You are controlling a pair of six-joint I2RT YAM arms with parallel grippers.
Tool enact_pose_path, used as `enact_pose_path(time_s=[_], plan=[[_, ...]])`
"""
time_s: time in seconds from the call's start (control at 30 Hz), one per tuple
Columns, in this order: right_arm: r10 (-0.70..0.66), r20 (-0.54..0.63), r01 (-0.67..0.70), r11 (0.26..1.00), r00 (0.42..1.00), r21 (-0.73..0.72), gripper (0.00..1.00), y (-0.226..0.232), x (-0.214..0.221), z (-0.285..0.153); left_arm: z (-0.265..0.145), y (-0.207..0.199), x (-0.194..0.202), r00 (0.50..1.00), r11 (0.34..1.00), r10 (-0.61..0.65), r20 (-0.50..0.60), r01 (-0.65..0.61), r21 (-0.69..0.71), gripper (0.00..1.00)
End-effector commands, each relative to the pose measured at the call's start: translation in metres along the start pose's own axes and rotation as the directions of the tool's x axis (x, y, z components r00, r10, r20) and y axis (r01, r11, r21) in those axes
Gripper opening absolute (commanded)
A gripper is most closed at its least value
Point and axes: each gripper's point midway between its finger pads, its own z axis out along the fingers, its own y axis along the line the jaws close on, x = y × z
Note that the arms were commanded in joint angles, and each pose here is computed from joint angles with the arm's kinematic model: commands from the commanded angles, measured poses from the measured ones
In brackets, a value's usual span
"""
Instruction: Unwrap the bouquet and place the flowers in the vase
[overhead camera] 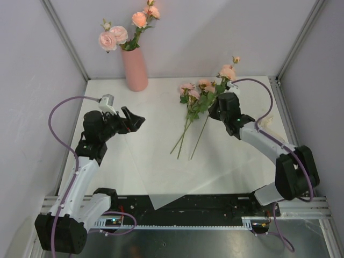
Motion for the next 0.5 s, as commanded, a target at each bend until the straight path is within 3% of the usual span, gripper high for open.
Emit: enact_pose_path(time_s=[0.0,0.2,0.33,0.47], plan=[[-0.156,0.056,0.166,0.942,0.986,-0.291,0.0,0.061,-0.035,-0.05,0.002,-0.026,0.002,0.999,0.992,0.003,-0.052,0.004,0.123,0.93],[-0.216,0.048,0.189,0.7,0.975,-0.688,0.0,0.136,-0.019,-0.122,0.005,-0.081,0.018,0.982,0.921,0.005,-0.187,0.068,0.383,0.82],[-0.203,0.059,0.168,0.577,0.978,-0.799,0.0,0.168,-0.013,-0.155,0.001,-0.116,0.027,0.968,0.864,0.064,-0.244,0.069,0.499,0.73],[-0.184,0.041,0.131,0.506,0.982,-0.852,0.0,0.189,-0.005,-0.174,-0.008,-0.142,0.021,0.977,0.83,0.102,-0.188,0.02,0.557,0.72]])
